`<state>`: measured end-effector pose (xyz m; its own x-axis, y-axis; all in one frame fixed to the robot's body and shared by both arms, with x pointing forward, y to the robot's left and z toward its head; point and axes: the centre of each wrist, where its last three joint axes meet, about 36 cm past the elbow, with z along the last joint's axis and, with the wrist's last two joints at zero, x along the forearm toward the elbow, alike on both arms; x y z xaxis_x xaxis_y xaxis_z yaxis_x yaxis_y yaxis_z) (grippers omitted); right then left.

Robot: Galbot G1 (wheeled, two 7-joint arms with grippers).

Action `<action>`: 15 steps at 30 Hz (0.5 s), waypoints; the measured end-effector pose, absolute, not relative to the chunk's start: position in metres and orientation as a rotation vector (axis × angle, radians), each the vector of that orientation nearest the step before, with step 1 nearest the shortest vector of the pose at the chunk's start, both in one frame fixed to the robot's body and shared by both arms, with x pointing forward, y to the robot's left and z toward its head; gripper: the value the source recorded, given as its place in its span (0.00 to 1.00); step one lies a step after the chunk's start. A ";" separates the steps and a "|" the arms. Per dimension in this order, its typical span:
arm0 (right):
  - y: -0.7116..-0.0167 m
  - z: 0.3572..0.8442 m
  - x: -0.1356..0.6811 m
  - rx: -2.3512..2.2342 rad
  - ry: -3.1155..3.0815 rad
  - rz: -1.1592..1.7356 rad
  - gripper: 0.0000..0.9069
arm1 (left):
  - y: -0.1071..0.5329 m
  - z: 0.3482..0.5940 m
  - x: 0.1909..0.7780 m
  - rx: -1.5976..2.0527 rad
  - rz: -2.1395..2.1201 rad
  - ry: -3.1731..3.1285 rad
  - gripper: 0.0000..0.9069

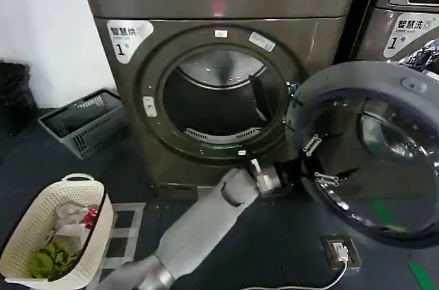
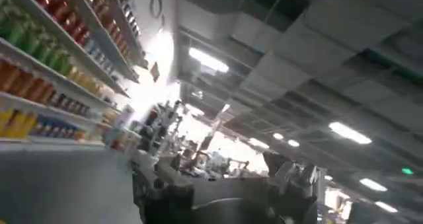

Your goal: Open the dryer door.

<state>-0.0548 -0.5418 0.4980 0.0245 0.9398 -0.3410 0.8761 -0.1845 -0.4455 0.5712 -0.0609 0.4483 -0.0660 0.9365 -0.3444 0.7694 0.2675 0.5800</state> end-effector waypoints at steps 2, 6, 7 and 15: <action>-0.543 0.493 -0.059 -2.191 -1.872 0.902 1.00 | -0.061 0.448 0.574 1.546 0.328 1.882 1.00; -0.547 0.485 -0.069 -2.230 -1.792 0.952 1.00 | -0.061 0.450 0.575 1.556 0.338 1.898 1.00; -0.547 0.483 -0.072 -2.235 -1.781 0.949 1.00 | -0.061 0.451 0.575 1.560 0.342 1.902 1.00; -0.552 0.472 -0.097 -2.279 -1.694 0.914 1.00 | -0.066 0.463 0.557 1.609 0.213 2.033 1.00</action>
